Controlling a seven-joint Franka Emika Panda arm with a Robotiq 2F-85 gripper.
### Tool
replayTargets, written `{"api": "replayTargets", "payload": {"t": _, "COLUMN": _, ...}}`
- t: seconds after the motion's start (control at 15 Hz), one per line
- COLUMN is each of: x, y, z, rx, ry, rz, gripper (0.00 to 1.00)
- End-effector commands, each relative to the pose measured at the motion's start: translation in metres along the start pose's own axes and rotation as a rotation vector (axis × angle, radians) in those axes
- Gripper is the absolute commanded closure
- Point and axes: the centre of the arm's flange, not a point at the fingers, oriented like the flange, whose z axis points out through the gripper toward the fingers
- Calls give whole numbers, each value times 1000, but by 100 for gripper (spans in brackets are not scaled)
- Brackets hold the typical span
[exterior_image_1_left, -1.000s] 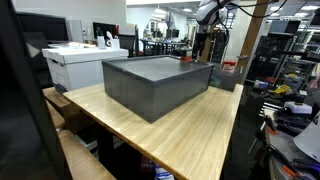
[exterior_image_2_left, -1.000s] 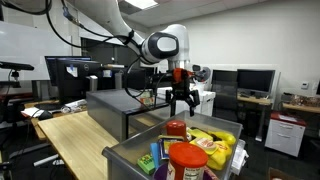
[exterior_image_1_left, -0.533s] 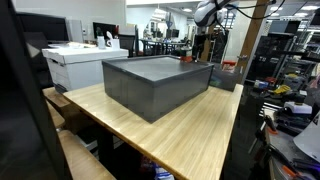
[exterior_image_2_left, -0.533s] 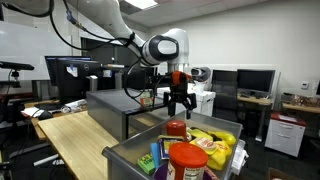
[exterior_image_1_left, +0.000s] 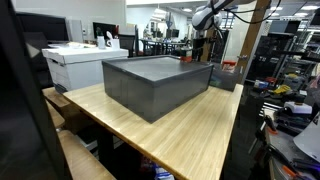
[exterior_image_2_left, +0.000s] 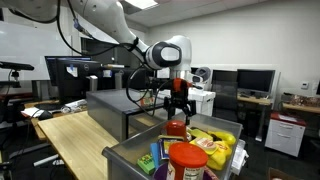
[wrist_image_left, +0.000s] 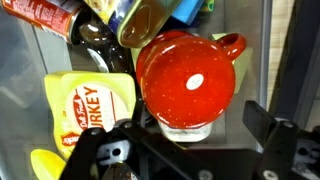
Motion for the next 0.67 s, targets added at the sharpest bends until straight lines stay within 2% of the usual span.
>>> {"api": "replayTargets", "payload": {"t": 0.0, "x": 8, "y": 9, "z": 9, "rx": 54, "ry": -10, "rz": 33, "gripper": 0}}
{"api": "replayTargets", "payload": {"t": 0.6, "x": 0, "y": 19, "z": 24, "rx": 110, "ry": -37, "rz": 84, "gripper": 0}}
